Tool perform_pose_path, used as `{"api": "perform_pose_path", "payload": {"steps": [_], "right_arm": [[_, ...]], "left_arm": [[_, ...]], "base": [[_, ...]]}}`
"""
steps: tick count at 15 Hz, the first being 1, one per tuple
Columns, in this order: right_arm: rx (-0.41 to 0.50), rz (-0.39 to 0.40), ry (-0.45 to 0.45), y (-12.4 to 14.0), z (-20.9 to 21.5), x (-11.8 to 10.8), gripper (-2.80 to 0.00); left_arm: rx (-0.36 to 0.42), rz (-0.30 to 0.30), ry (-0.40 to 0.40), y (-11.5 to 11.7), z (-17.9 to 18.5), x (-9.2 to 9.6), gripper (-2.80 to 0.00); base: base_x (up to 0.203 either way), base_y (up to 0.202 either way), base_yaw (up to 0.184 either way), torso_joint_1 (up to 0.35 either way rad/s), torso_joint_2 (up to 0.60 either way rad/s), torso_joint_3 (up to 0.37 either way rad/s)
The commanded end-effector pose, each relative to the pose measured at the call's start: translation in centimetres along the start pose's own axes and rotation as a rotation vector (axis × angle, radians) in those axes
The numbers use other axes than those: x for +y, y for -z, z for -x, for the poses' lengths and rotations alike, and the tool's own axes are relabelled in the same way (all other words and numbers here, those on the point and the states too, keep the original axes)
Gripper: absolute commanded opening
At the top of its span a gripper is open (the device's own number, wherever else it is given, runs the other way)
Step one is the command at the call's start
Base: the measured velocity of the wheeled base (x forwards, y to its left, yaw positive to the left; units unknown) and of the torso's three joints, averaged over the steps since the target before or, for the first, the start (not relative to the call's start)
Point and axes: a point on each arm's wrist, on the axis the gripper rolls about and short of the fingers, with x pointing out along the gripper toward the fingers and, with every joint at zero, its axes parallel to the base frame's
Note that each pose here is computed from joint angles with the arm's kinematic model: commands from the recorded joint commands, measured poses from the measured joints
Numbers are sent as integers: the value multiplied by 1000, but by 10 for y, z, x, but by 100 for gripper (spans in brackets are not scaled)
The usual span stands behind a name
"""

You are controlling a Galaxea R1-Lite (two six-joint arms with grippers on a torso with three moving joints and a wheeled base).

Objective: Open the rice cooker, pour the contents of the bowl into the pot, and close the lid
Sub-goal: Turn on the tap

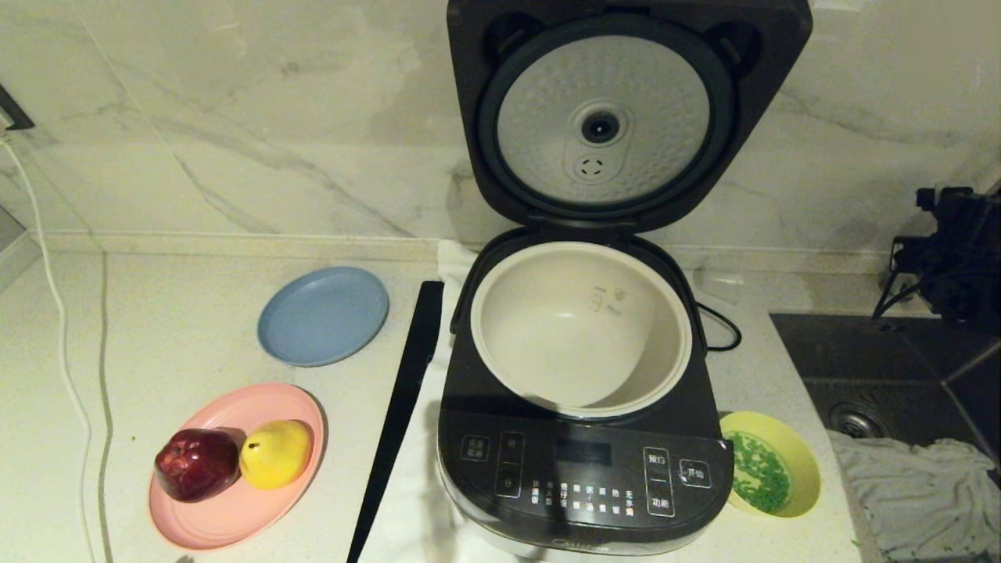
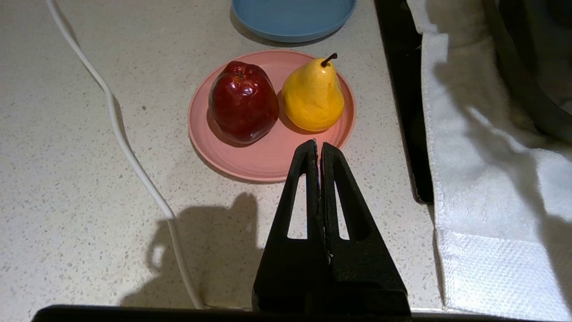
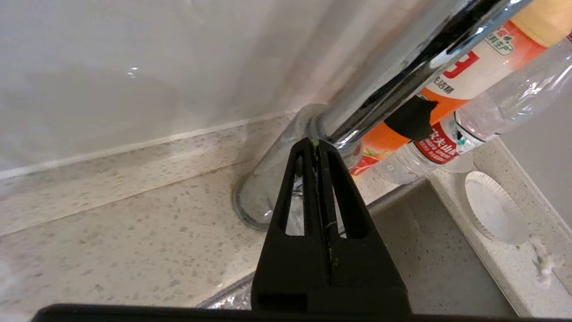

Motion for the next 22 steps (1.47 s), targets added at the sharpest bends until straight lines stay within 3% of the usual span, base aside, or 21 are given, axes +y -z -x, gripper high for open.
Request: {"api": "perform_pose_path", "payload": {"steps": [1, 9, 14, 22], "right_arm": [[-6, -1, 3, 2, -4, 2, -280], [16, 9, -4, 15, -12, 9, -280], [13, 5, 0, 9, -7, 6, -280], [76, 17, -8, 20, 8, -1, -280]], "left_arm": [[0, 0, 0, 0, 0, 0, -280], [0, 0, 0, 0, 0, 0, -280], [0, 0, 0, 0, 0, 0, -280], [0, 0, 0, 0, 0, 0, -280]], "base": [[0, 0, 0, 0, 0, 0], [0, 0, 0, 0, 0, 0], [0, 0, 0, 0, 0, 0], [0, 0, 0, 0, 0, 0]]}}
